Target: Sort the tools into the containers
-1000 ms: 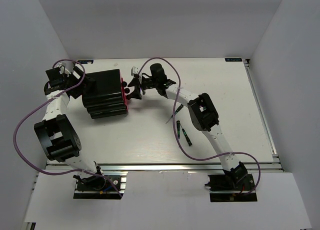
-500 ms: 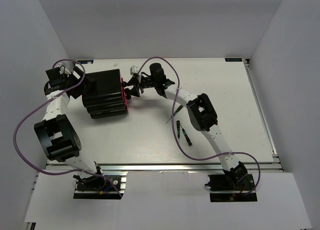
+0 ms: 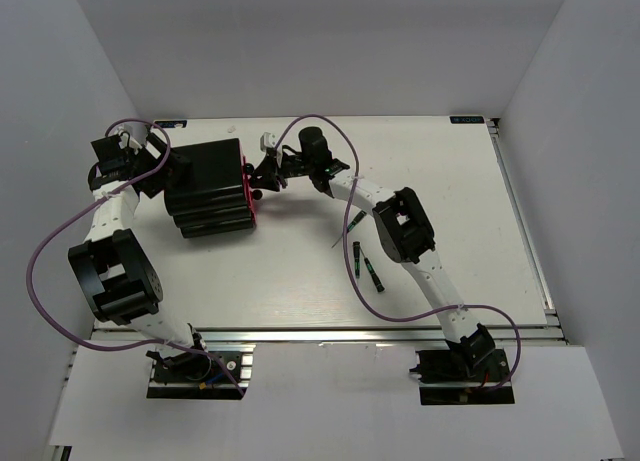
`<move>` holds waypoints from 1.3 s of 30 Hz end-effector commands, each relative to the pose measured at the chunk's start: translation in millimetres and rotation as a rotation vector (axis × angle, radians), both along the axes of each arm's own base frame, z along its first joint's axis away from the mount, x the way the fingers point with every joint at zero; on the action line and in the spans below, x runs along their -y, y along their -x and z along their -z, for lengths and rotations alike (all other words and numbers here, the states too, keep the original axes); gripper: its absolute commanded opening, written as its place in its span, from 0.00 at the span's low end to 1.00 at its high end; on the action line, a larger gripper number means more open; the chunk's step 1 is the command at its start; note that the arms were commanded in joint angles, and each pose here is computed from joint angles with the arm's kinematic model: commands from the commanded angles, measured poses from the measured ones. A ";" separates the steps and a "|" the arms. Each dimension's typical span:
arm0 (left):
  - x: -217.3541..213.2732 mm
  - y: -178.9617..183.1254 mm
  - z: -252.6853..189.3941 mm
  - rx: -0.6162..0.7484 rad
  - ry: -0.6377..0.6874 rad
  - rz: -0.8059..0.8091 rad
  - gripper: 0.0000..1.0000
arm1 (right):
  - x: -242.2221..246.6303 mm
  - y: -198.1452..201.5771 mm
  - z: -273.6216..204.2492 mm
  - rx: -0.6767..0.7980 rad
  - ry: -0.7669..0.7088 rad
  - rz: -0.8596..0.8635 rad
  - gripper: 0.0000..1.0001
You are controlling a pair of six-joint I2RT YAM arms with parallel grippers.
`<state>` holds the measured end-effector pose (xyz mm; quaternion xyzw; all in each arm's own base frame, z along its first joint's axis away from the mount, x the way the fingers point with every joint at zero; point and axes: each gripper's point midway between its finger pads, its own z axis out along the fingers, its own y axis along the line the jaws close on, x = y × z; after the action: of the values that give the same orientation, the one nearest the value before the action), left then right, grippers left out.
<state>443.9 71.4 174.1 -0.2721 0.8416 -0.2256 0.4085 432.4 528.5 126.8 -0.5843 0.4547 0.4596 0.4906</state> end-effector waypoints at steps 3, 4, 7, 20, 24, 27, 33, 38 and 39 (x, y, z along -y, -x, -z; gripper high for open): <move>17.1 29.8 50.2 -0.206 0.024 0.035 0.97 | 2.0 -0.8 -7.0 0.038 -0.025 -0.017 0.22; 16.2 29.9 51.0 -0.207 0.023 0.033 0.97 | 4.3 -1.5 -8.5 0.039 -0.025 -0.012 0.22; 15.9 29.8 50.7 -0.208 0.022 0.032 0.97 | 18.5 -9.7 -8.1 0.034 -0.019 0.020 0.22; 14.1 27.2 51.4 -0.211 0.012 0.033 0.97 | 93.6 -34.1 0.2 0.014 0.029 0.099 0.23; 13.7 26.3 49.9 -0.206 0.014 0.033 0.97 | 101.4 -32.6 0.2 0.017 0.038 0.097 0.33; 13.8 26.3 48.0 -0.202 0.013 0.032 0.97 | 102.2 -30.3 -8.5 0.013 0.038 0.092 0.63; 12.6 29.9 49.2 -0.209 0.002 0.025 0.97 | 143.2 -20.9 -43.4 0.005 0.071 0.061 0.73; 14.8 38.5 54.9 -0.222 0.001 0.024 0.97 | 213.5 -0.3 -29.1 0.277 0.273 -0.122 0.68; 14.8 39.4 54.8 -0.220 -0.003 0.025 0.97 | 225.3 6.7 -20.3 0.314 0.349 -0.167 0.66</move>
<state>443.0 71.7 173.8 -0.2720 0.8429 -0.2233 0.4070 462.9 351.8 151.9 -0.6565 0.4663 0.3671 0.4656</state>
